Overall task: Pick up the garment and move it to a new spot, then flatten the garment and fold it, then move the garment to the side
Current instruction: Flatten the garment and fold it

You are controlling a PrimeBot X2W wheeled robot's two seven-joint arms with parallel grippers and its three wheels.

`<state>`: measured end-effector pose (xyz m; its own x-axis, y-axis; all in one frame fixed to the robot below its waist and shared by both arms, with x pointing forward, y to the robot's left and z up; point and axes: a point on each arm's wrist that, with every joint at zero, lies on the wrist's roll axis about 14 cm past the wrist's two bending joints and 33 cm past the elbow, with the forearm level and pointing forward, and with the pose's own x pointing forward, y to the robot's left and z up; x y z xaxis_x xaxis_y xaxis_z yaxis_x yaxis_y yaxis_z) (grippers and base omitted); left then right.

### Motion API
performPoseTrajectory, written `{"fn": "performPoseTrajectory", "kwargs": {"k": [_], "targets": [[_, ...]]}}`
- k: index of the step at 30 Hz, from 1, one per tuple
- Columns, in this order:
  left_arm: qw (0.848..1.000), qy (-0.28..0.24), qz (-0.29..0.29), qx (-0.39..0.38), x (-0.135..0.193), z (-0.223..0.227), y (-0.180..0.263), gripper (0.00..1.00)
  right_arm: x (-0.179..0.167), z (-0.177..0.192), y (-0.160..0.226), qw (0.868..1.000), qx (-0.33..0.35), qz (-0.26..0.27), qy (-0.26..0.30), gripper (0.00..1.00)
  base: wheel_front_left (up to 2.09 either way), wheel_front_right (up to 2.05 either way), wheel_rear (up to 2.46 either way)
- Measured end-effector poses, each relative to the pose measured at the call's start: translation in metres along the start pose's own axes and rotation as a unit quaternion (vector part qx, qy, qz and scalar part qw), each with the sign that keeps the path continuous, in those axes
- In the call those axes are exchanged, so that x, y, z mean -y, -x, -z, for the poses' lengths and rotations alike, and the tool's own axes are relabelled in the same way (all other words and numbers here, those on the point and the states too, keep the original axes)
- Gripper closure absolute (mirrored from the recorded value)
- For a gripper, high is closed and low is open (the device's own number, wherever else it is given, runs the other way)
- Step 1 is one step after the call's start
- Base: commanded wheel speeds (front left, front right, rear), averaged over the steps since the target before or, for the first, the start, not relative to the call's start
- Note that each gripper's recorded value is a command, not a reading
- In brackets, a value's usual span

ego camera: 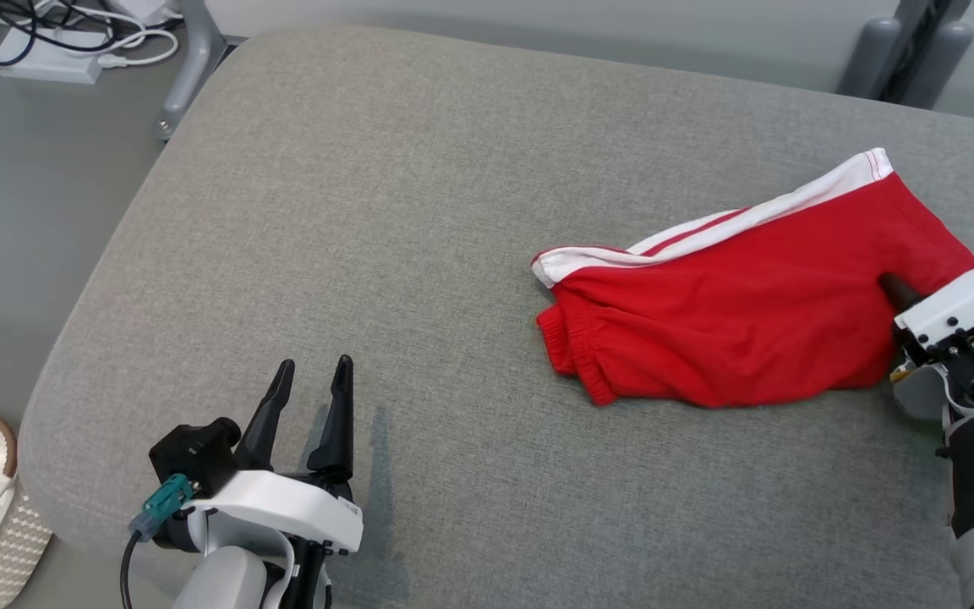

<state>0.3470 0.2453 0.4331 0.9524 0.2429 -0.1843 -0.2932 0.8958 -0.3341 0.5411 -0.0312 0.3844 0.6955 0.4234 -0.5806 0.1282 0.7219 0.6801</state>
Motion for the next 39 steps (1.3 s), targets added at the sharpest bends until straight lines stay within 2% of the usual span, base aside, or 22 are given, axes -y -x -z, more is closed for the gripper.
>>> {"fn": "performPoseTrajectory", "kwargs": {"k": [9,16,22,30,39], "targets": [[1.000,-0.003,0.021,0.005,0.011,-0.003,-0.004,0.00,0.022,-0.023,0.028,0.996,0.083,0.008,-0.036,1.00,0.00,0.00,0.00],[0.999,-0.001,0.036,0.009,0.020,-0.004,-0.004,0.00,0.051,-0.036,0.057,0.984,0.153,0.021,-0.088,1.00,0.00,0.00,0.00],[0.999,-0.002,0.053,0.005,0.031,0.000,-0.005,0.00,0.074,-0.024,0.075,0.974,0.177,0.032,-0.136,1.00,0.00,0.00,0.00],[0.997,-0.002,0.071,0.003,0.043,0.001,-0.006,0.00,0.088,-0.010,0.087,0.971,0.193,0.050,-0.134,1.00,0.00,0.00,0.00],[0.997,-0.002,0.072,0.007,0.042,-0.001,-0.003,0.00,0.074,-0.007,0.088,0.973,0.200,0.037,-0.104,1.00,0.00,0.00,0.00]]}}
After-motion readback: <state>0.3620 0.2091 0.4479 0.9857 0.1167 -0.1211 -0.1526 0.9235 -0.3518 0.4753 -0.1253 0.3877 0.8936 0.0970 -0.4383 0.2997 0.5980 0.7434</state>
